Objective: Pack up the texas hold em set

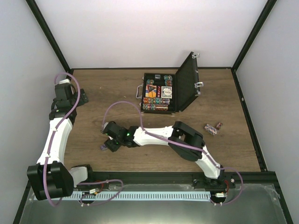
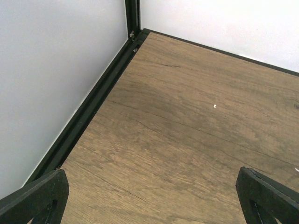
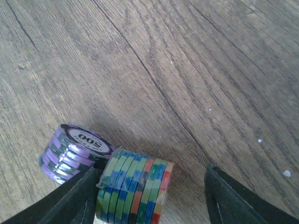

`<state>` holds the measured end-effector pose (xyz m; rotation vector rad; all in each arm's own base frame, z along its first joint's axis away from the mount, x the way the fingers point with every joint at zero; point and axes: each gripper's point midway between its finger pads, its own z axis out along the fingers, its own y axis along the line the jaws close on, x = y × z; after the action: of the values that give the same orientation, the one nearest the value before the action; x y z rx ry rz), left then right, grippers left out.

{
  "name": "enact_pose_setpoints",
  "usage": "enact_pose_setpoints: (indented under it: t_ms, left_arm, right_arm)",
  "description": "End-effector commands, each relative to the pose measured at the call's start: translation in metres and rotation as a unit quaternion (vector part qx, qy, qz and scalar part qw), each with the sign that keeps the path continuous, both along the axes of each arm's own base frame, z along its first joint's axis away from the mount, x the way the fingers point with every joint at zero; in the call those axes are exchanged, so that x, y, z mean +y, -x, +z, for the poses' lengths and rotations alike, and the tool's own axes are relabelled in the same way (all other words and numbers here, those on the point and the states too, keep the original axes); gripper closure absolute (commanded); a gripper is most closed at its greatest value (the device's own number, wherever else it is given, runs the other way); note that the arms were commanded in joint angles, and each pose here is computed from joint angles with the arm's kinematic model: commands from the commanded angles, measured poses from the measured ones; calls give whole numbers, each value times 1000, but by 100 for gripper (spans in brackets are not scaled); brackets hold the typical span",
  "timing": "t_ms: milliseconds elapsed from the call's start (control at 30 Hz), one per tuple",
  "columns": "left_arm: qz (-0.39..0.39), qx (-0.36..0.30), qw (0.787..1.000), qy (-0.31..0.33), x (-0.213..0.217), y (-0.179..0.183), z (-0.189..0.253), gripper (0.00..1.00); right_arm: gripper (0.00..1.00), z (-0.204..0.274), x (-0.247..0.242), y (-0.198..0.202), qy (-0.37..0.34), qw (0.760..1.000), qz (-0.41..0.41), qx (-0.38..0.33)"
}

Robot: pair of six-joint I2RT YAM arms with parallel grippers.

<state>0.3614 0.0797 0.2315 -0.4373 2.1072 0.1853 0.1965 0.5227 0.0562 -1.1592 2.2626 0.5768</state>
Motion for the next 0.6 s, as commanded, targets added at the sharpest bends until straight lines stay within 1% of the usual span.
enact_pose_setpoints:
  t_ms: [0, 267, 367, 567]
  left_arm:
    - [-4, -11, 1000, -5, 0, 1, 6, 0]
    - [-1, -10, 1000, -7, 1, 1, 6, 0]
    - [1, -8, 1000, -8, 2, 1, 5, 0]
    - [1, -9, 1000, -9, 2, 1, 5, 0]
  right_arm:
    - [39, 8, 8, -5, -1, 1000, -5, -12]
    - [53, 3, 6, -7, 9, 1000, -14, -12]
    - [55, 1, 4, -7, 12, 1000, -16, -11]
    - [56, -3, 3, -8, 17, 1000, -17, -11]
